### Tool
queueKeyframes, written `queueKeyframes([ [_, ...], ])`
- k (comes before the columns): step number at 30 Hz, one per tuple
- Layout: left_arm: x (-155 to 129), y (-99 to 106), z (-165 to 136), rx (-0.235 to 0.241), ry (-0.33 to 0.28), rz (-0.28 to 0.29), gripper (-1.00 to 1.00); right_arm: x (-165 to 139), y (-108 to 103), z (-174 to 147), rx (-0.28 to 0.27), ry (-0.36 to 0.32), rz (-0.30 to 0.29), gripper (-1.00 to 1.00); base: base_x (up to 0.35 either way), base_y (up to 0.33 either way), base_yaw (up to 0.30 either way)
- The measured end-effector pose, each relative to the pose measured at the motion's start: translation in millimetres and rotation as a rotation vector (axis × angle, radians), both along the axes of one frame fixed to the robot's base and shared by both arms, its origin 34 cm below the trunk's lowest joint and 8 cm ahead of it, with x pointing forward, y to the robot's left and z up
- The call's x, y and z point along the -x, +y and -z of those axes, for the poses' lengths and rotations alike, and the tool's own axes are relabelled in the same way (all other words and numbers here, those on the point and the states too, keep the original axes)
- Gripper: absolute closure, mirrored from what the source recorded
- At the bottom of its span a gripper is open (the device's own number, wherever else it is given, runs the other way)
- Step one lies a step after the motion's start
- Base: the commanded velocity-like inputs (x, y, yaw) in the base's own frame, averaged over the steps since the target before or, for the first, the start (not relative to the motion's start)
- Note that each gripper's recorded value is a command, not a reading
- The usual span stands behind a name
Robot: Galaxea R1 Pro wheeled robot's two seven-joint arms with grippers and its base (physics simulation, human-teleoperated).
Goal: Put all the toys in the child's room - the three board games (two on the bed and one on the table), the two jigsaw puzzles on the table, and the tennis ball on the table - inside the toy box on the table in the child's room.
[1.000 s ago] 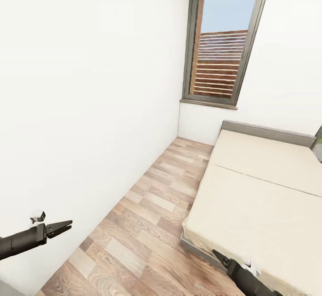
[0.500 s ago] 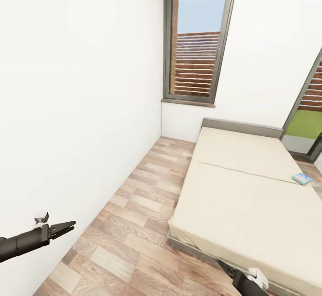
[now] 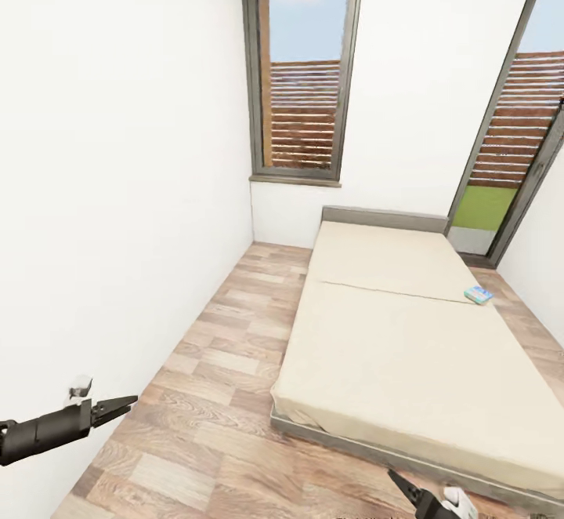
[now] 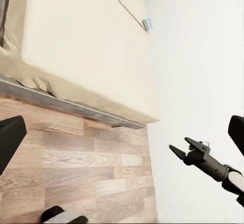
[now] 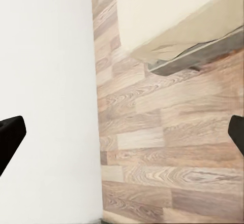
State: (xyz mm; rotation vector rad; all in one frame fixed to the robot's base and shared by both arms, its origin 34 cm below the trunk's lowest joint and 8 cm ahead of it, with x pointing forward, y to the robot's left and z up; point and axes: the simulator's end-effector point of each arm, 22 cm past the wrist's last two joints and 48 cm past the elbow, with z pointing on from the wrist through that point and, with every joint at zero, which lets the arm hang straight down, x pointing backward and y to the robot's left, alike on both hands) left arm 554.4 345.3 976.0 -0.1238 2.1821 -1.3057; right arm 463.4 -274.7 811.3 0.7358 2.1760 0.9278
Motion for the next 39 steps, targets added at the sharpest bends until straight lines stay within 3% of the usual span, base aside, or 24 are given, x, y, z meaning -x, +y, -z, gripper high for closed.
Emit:
queueKeyframes([
  [8, 19.1, 10.3, 53.2, -0.09, 0.102, -0.017, -1.0, 32.0, -27.5, 36.8, 0.04, 0.084, 0.029, -1.0, 0.0, 0.0, -0.279],
  [16, 21.4, 20.8, 78.2, -0.189, 0.099, -0.038, -1.0, 35.0, -34.1, 39.6, 0.051, 0.089, 0.032, -1.0, 0.0, 0.0, -0.279],
  [32, 6.6, 24.2, 64.1, -0.247, 0.041, -0.043, -1.0, 34.3, -35.4, 39.5, 0.061, 0.088, 0.038, -1.0, 0.0, 0.0, -0.279],
  [39, 5.3, 25.0, 63.6, -0.254, 0.058, -0.055, -1.0, 32.5, -37.4, 37.7, 0.068, 0.078, 0.041, -1.0, 0.0, 0.0, -0.276],
])
